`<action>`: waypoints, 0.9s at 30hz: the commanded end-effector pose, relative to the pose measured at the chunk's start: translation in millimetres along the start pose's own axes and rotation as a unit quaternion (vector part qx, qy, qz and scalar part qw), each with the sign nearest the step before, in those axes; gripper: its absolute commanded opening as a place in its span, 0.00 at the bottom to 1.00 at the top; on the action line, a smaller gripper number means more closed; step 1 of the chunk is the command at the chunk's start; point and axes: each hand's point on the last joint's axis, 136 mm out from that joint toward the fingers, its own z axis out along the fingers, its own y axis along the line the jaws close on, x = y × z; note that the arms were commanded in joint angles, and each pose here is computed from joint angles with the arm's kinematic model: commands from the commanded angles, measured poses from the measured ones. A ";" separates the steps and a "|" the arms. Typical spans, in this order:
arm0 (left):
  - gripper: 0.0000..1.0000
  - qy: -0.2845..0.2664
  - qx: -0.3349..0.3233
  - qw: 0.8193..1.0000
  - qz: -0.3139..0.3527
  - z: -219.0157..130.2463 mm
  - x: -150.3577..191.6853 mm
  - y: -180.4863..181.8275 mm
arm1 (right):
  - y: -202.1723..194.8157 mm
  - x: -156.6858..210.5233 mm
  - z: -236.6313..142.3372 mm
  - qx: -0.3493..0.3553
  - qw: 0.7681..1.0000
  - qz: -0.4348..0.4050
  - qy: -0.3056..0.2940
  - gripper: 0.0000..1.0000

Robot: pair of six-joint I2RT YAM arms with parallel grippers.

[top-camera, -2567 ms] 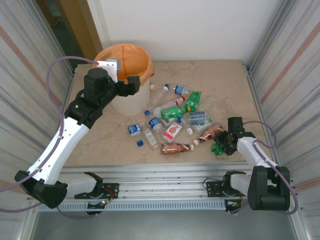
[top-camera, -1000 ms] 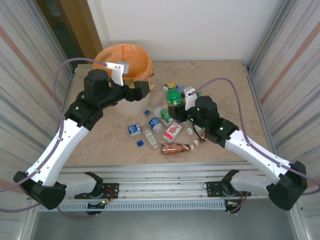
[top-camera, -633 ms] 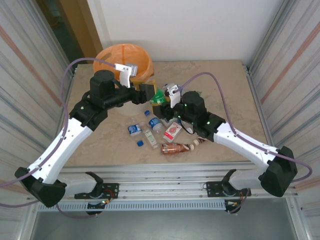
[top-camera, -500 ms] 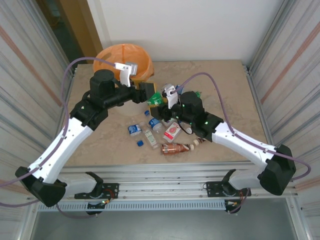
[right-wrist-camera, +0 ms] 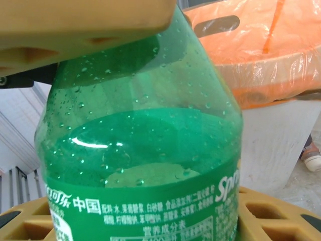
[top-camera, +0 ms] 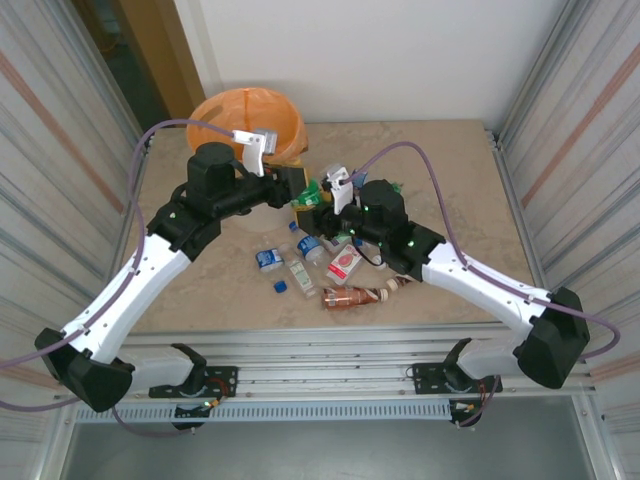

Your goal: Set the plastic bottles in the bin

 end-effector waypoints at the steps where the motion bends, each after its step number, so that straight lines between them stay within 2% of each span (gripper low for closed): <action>1: 0.36 0.002 0.008 1.000 -0.001 3.2 2.3 -2.2 | 12.7 -28.4 2.9 -0.022 0.999 -0.004 -0.036 0.27; 7: 0.13 0.001 0.003 1.000 0.003 2.9 0.9 -1.3 | 13.1 -29.0 5.6 -0.023 0.999 -0.002 -0.035 0.27; 11: 0.03 -0.001 -0.004 1.000 0.007 1.2 0.4 1.1 | 12.1 -29.3 5.6 -0.021 0.999 -0.002 -0.036 0.28; 13: 0.00 -0.002 -0.011 1.000 0.011 0.9 0.0 3.3 | 11.9 -29.2 5.6 -0.020 0.999 -0.001 -0.036 0.32; 14: 0.00 -0.002 -0.014 1.000 0.013 0.4 -0.5 3.9 | 11.5 -29.2 5.4 -0.019 0.999 -0.001 -0.036 0.36; 16: 0.00 -0.006 -0.022 1.000 0.019 -0.5 -2.7 5.9 | 11.0 -29.4 5.0 -0.017 0.999 0.000 -0.036 0.55; 17: 0.00 -0.010 -0.024 0.999 0.024 -1.9 -5.7 5.9 | 10.3 -29.6 4.5 -0.015 0.999 0.001 -0.036 0.67; 21: 0.00 -0.032 -0.042 0.997 0.048 -7.6 -20.7 7.1 | 7.0 -26.4 0.9 -0.003 1.000 0.004 -0.031 0.91; 23: 0.00 -0.046 -0.053 0.996 0.057 -11.7 -31.5 9.2 | 4.9 -26.1 -4.0 0.003 0.999 0.007 -0.031 0.98; 27: 0.00 -0.076 -0.071 0.992 0.074 -20.8 -57.6 13.9 | 0.5 -25.3 -19.1 0.021 0.999 0.017 -0.035 0.98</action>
